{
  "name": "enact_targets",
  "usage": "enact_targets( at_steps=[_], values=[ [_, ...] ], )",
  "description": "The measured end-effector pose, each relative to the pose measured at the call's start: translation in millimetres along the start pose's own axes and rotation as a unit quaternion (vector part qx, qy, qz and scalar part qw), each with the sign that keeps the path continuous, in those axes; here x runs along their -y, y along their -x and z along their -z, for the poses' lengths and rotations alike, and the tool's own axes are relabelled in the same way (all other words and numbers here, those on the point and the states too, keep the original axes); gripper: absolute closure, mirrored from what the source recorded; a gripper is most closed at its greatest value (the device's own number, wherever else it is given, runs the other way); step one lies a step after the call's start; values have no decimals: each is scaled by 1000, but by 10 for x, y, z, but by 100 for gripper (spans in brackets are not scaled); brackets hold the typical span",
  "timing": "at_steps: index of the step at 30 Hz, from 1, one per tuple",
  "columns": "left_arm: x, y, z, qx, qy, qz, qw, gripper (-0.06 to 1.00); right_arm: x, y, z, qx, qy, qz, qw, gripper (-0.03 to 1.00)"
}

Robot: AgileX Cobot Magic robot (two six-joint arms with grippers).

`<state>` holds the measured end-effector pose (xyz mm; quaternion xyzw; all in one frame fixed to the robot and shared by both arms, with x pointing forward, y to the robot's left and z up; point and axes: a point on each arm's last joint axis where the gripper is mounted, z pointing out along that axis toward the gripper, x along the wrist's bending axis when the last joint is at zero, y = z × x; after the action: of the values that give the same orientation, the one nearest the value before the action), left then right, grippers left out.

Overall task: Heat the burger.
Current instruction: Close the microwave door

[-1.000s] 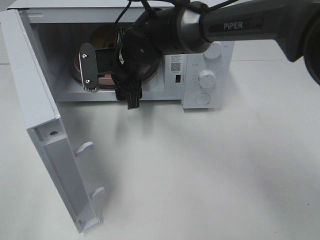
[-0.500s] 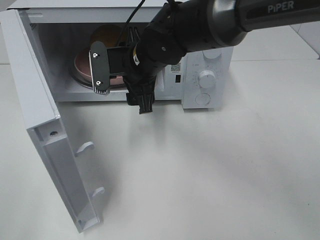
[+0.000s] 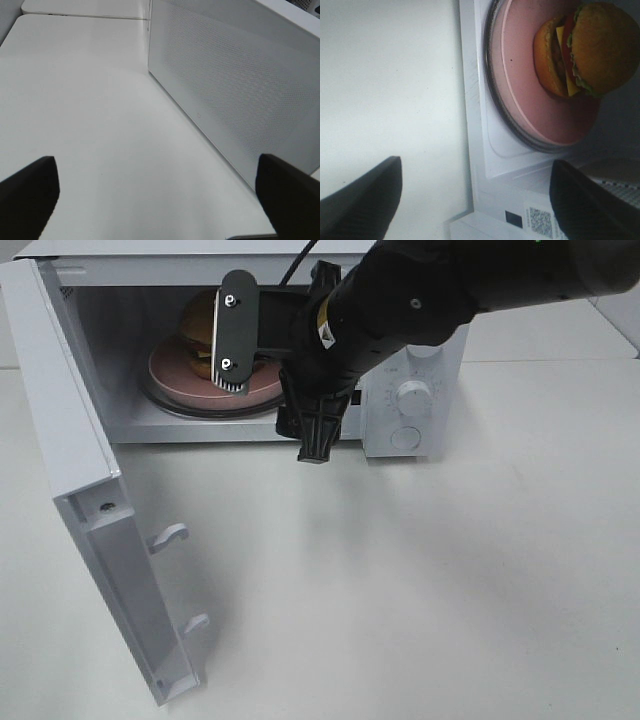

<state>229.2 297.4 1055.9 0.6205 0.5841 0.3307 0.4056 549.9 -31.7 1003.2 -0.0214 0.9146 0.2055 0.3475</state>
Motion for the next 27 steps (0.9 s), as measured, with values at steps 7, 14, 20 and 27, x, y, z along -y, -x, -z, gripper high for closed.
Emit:
enact_targets(
  at_steps=[7, 14, 20, 27],
  values=[
    [0, 0, 0, 0, 0, 0, 1000, -4, 111, -72, 302, -2, -7, -120, 993, 20],
    [0, 0, 0, 0, 0, 0, 1000, -4, 253, -193, 505, -10, -30, -217, 976, 20],
    [0, 0, 0, 0, 0, 0, 1000, -4, 453, -368, 732, -37, -102, -309, 945, 20],
    [0, 0, 0, 0, 0, 0, 1000, -4, 574, -438, 1052, -63, -170, -349, 919, 20]
  ],
)
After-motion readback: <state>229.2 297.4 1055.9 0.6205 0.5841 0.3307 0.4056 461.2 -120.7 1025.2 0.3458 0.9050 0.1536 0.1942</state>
